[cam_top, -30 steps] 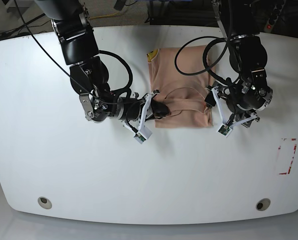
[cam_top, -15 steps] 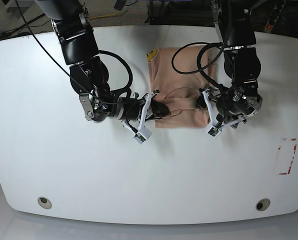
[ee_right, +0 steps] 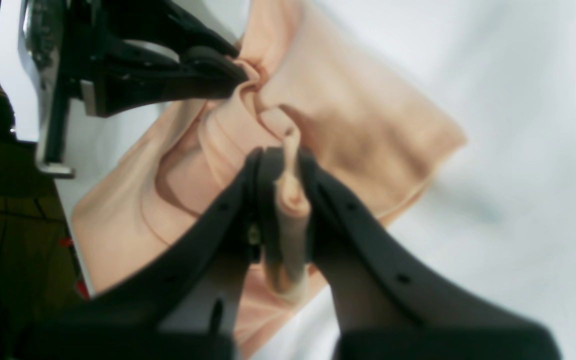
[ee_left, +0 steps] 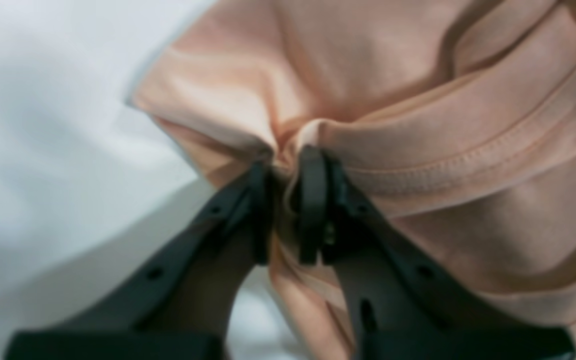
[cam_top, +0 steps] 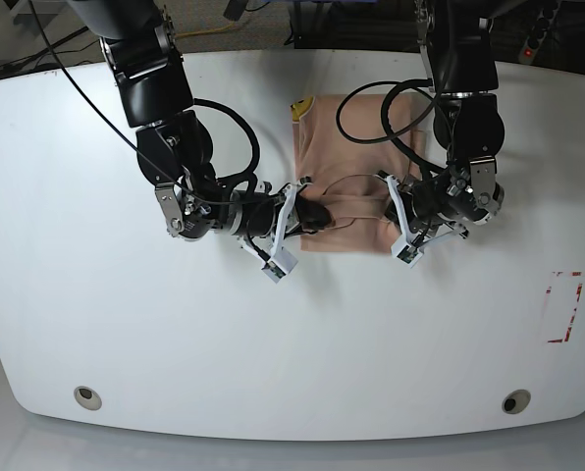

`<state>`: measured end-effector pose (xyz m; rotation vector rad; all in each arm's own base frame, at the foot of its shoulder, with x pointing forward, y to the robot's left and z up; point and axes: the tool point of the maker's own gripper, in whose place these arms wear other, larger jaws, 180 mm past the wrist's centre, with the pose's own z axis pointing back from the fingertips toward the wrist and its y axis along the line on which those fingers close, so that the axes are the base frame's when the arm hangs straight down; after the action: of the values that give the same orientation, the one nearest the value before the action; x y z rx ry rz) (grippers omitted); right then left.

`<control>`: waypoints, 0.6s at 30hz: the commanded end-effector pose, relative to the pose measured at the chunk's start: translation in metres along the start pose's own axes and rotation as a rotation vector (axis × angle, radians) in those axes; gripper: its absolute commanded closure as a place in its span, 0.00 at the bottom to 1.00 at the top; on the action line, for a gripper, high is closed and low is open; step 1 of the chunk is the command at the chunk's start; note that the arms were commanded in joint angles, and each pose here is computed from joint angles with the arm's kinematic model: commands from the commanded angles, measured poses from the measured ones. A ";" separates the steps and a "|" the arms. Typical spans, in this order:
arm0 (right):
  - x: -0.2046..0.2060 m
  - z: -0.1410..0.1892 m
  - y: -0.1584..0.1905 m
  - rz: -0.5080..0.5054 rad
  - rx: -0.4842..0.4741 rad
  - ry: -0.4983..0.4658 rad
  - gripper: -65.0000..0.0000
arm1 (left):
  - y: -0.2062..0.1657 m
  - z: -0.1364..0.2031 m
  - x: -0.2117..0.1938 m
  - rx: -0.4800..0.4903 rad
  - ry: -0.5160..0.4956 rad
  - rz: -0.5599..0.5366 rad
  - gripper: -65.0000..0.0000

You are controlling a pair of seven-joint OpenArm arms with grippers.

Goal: Fold the T-shirt properly

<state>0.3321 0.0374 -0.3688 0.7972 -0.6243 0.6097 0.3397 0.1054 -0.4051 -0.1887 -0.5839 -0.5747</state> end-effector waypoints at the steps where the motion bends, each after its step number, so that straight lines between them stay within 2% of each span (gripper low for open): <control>1: 0.024 0.004 0.004 0.028 0.016 -0.064 1.00 | 0.005 0.006 0.018 0.016 -0.051 -0.014 0.99; 10: 0.049 0.015 0.020 0.106 0.021 -0.119 1.00 | 0.012 0.029 0.034 0.078 -0.114 -0.057 0.99; 18: 0.051 0.022 0.022 0.135 0.012 -0.127 1.00 | 0.012 0.046 0.038 0.121 -0.143 -0.091 0.99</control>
<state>0.3333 0.0410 -0.3373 0.7882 -0.7136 0.6731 0.3423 0.1133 -0.3647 -0.1013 -0.7010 -0.6061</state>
